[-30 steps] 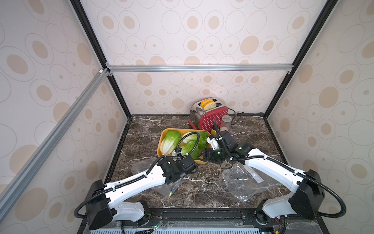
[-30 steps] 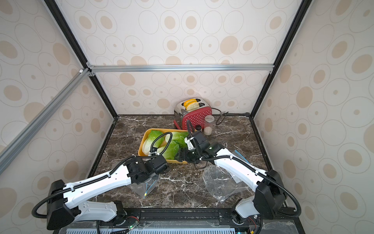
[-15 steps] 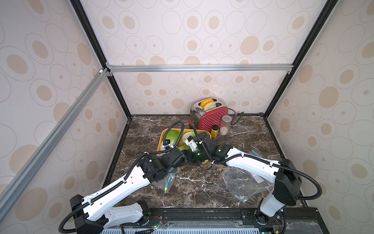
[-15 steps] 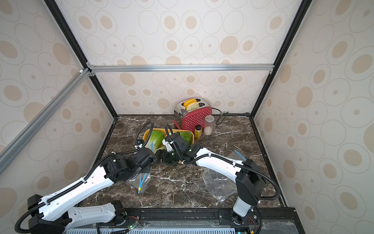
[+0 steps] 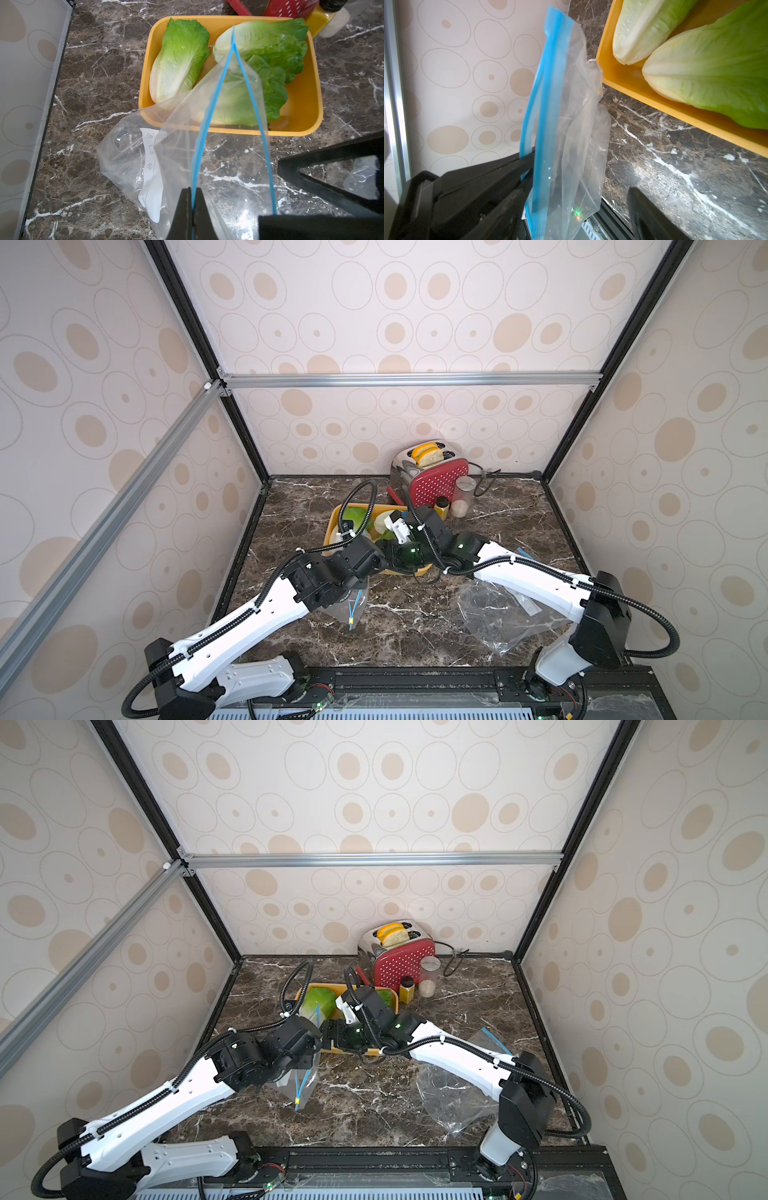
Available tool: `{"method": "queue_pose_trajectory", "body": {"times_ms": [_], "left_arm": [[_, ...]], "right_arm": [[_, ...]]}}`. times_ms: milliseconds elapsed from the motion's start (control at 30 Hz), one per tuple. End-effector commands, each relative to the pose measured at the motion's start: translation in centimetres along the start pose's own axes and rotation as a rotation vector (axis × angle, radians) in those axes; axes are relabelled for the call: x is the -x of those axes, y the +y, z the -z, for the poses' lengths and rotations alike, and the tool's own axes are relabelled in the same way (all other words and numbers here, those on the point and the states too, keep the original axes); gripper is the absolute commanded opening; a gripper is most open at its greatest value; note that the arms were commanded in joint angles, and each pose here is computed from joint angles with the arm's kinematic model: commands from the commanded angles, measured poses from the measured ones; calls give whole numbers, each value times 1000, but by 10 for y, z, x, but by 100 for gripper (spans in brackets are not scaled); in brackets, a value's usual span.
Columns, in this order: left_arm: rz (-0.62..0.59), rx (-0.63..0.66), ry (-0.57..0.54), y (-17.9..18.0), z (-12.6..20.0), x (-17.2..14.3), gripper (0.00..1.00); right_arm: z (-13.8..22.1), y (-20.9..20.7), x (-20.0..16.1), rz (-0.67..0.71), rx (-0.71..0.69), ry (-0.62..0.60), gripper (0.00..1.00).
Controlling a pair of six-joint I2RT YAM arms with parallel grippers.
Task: Put the chinese cabbages into a zipper bag and zip it
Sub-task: Open the zipper of the food storage bag at the center of the board.
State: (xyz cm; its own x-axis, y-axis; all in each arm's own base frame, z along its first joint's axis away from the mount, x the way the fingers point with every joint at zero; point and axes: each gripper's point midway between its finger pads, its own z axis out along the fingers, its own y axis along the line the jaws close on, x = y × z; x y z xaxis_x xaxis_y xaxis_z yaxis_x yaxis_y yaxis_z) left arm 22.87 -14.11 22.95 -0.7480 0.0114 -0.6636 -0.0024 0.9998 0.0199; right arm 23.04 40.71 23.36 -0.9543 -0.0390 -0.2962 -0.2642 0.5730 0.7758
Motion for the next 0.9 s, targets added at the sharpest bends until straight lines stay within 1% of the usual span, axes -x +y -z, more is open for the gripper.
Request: {"method": "queue_pose_trajectory", "body": {"times_ms": [0, 67, 200, 267, 400, 500, 600, 733, 867], "left_arm": [[27, -25, -46, -4, 9, 18, 0], [21, -11, -52, -1, 11, 20, 0], [16, 58, -76, 16, 18, 28, 0], [6, 93, -85, 26, 23, 32, 0], [17, 169, -86, 54, 33, 41, 0], [38, 185, -106, 69, 41, 48, 0], [52, 194, -131, 76, 47, 53, 0], [56, 155, -124, 65, 42, 54, 0], [46, 218, -123, 76, 40, 52, 0]], "right_arm": [[-8, -13, -4, -19, -73, 27, 78], [-13, -21, -5, -19, -106, 36, 71], [-15, -44, -10, -10, -204, 53, 62], [-14, -53, -11, -2, -247, 58, 55], [-18, -60, -13, 10, -266, 70, 39], [-21, -60, -10, 13, -267, 61, 29], [-27, -53, -4, 18, -252, 53, 27], [-38, -45, 4, 19, -225, 44, 25], [-40, -30, 12, 48, -202, 31, 26]]}}
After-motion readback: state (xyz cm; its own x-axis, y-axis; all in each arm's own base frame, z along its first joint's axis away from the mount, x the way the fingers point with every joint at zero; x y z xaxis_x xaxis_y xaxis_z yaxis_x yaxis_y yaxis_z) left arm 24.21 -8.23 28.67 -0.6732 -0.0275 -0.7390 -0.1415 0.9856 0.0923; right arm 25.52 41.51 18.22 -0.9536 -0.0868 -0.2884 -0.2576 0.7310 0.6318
